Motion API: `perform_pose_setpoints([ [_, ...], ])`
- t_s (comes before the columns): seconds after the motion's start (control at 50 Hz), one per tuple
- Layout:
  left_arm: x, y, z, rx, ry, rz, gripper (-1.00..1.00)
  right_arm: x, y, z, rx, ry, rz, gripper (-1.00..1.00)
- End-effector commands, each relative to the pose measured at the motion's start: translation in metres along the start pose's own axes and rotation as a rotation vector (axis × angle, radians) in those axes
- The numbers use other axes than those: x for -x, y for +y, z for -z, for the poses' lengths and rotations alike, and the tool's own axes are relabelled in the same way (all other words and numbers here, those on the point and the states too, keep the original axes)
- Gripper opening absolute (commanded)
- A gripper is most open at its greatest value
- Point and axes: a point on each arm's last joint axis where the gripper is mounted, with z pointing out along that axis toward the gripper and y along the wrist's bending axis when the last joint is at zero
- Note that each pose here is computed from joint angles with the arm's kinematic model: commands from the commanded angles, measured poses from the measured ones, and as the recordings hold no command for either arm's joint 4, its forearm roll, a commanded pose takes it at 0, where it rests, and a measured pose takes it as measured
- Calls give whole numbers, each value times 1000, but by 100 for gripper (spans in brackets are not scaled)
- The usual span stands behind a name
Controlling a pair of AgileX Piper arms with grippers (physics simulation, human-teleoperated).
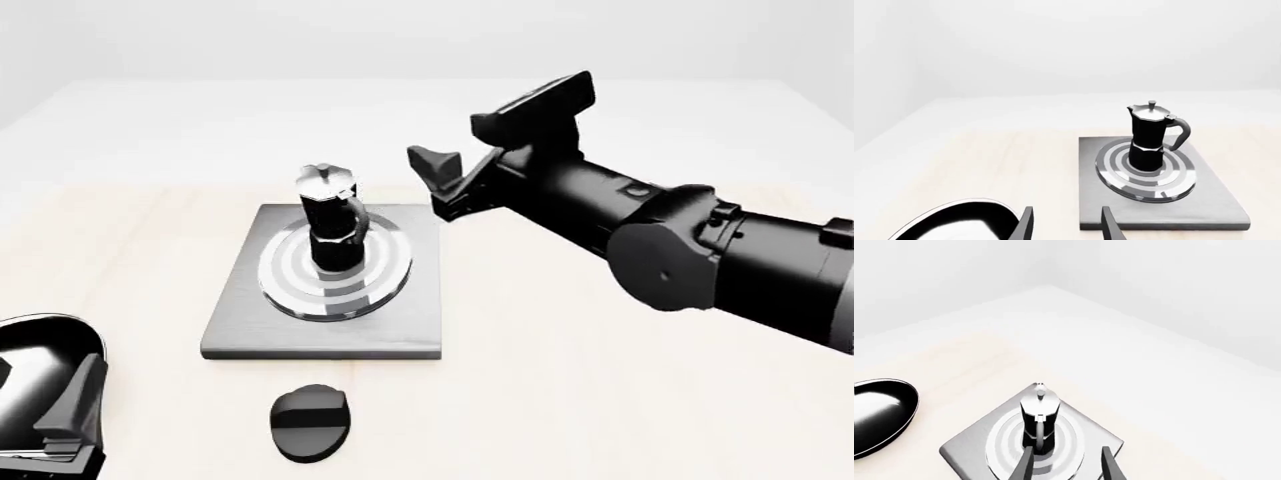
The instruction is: Turn on the stove and put the moka pot on it.
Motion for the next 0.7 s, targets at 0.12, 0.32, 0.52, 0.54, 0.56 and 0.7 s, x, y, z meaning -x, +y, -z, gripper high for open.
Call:
perform_pose_setpoints([
  [0.12, 1, 0, 0, -6, -10, 7, 100, -11, -26, 75, -111, -64, -41, 100],
  [0.32, 1, 0, 0, -3, -16, 10, 100, -24, -36, 128, -196, -93, -92, 100],
  [0.52, 2, -1, 0, -15, -26, 13, 100, -42, -41, 175, -293, -103, -134, 100],
  [0.54, 3, -1, 0, -16, -28, 10, 100, -44, -41, 181, -309, -107, -127, 100],
  [0.56, 3, -1, 0, -16, -28, 13, 100, -50, -41, 186, -323, -99, -139, 100],
  [0.7, 3, -1, 0, -21, -28, 9, 100, -71, -37, 217, -397, -92, -167, 100],
])
